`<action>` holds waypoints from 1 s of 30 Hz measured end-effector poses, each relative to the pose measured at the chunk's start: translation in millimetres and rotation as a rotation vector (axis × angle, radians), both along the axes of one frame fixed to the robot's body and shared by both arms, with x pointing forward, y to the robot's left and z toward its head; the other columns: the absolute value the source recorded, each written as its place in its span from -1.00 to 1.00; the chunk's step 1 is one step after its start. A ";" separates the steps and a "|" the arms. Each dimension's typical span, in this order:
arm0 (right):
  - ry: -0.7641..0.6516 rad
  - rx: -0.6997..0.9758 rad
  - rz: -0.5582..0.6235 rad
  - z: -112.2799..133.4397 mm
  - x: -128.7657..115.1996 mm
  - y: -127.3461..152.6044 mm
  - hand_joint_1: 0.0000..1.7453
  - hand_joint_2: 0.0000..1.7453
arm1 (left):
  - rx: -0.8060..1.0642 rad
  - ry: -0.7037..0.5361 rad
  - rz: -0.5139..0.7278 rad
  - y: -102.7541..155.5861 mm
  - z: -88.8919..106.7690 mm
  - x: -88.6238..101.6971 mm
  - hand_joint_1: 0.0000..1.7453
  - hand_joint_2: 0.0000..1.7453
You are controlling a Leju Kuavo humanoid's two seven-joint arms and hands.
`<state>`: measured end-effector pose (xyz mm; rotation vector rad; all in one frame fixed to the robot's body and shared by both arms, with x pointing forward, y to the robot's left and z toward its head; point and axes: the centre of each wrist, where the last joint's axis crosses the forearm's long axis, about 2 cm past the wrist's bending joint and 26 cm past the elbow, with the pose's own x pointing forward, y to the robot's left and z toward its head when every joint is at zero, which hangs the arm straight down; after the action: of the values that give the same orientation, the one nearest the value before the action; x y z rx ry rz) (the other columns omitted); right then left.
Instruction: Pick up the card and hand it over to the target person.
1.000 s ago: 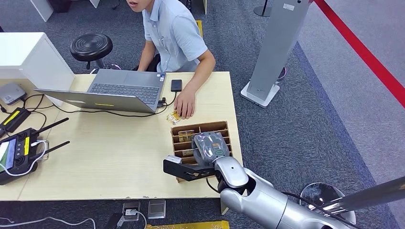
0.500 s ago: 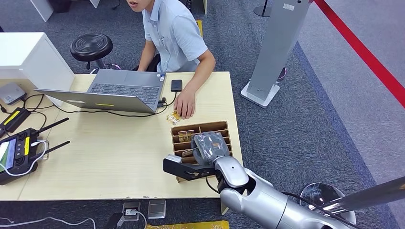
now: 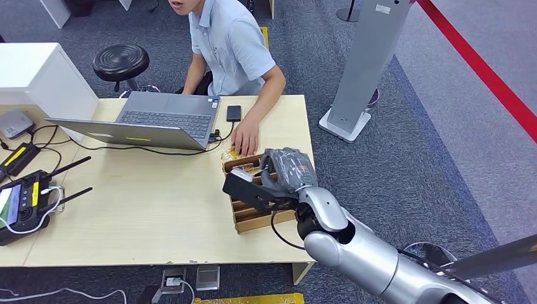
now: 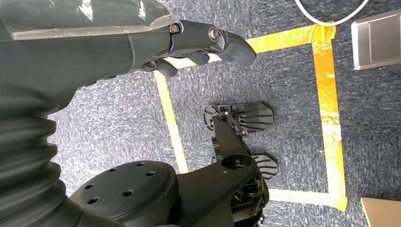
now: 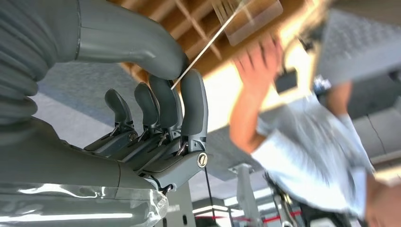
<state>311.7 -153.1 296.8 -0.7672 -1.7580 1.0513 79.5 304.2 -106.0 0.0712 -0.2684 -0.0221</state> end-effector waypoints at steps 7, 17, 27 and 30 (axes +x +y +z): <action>0.030 -0.005 -0.010 -14.9 9.3 4.4 0.58 1.00 | -0.004 0.002 -0.001 -2.6 0.1 0.8 -1.00 1.00; -0.003 0.029 -0.051 -50.8 41.7 3.0 0.58 1.00 | -0.009 -0.005 -0.025 -7.6 1.6 9.4 -1.00 1.00; 0.038 0.039 -0.080 -63.1 48.5 1.8 0.58 1.00 | -0.002 0.000 -0.017 -4.6 1.2 7.0 -1.00 1.00; 0.042 0.039 -0.080 -64.4 49.4 2.7 0.58 1.00 | -0.003 -0.003 -0.014 -4.2 1.3 7.5 -1.00 1.00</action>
<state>361.1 -150.4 232.5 -0.7800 -1.6938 0.9706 87.0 300.0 -104.7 0.0668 -0.2719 -0.0357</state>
